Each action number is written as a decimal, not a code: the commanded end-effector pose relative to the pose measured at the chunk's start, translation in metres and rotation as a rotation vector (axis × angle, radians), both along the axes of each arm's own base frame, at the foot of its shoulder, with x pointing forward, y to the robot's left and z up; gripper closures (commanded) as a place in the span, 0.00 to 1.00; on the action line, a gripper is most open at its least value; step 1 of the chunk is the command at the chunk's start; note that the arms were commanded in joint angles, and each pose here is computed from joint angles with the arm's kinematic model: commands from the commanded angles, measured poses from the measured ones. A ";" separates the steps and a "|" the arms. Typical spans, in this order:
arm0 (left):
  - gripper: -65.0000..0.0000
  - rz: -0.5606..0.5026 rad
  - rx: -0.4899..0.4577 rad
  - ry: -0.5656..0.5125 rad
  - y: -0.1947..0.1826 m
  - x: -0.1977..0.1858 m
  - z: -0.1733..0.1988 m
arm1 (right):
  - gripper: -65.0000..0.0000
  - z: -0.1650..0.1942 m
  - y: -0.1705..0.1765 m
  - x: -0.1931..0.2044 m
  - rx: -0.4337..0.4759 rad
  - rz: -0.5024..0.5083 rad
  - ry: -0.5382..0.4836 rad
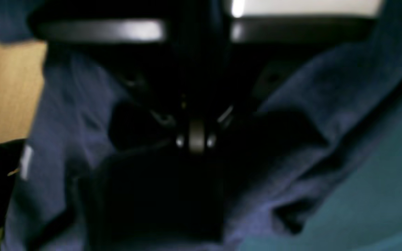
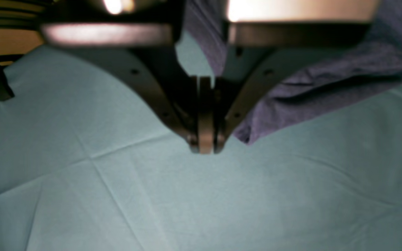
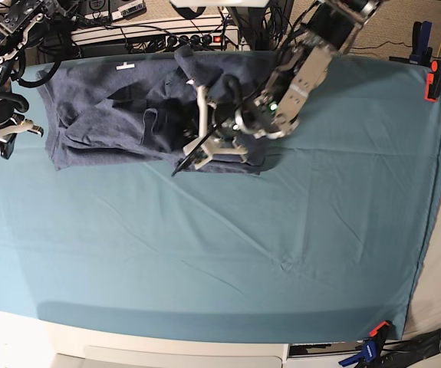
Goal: Fold the T-shirt properly
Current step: 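Tuck and flatten the bunched fabric with the left gripper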
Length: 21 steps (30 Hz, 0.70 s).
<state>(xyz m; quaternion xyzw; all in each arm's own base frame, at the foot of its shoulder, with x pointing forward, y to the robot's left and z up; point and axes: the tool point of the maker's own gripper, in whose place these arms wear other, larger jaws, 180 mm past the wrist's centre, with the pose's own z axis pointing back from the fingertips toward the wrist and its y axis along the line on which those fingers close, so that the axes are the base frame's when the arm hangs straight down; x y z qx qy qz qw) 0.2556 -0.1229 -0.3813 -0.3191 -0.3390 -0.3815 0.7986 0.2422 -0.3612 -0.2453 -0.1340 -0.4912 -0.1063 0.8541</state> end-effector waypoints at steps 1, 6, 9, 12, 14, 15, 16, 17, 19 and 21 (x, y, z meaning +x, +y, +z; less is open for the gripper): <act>1.00 0.002 -0.053 -0.027 -0.012 0.011 0.016 | 1.00 0.016 -0.002 0.005 -0.033 0.011 -0.049; 1.00 -0.013 -0.070 -0.020 -0.033 0.026 0.020 | 1.00 0.016 -0.002 0.005 -0.033 0.012 -0.049; 1.00 -0.014 -0.065 -0.041 -0.036 0.036 0.026 | 1.00 0.015 -0.002 0.005 -0.033 0.011 -0.048; 1.00 -0.016 -0.032 -0.074 -0.033 0.043 0.026 | 1.00 0.015 -0.002 0.005 -0.033 0.011 -0.047; 1.00 -0.018 -0.021 -0.076 -0.030 0.044 0.026 | 1.00 0.015 -0.002 0.005 -0.032 0.011 -0.047; 1.00 -0.018 -0.014 -0.073 -0.029 0.044 0.024 | 1.00 0.015 -0.002 0.005 -0.033 0.011 -0.048; 1.00 -0.020 -0.004 -0.067 -0.028 0.043 0.023 | 1.00 0.015 -0.002 0.005 -0.032 0.011 -0.047; 1.00 -0.024 0.007 -0.060 -0.027 0.042 0.021 | 1.00 0.015 -0.002 0.005 -0.032 0.011 -0.047; 1.00 -0.030 0.017 -0.039 -0.027 0.039 0.018 | 1.00 0.015 -0.002 0.005 -0.032 0.011 -0.047; 1.00 -0.037 0.004 -0.004 -0.029 0.034 0.018 | 1.00 0.014 -0.002 0.005 -0.030 0.011 -0.039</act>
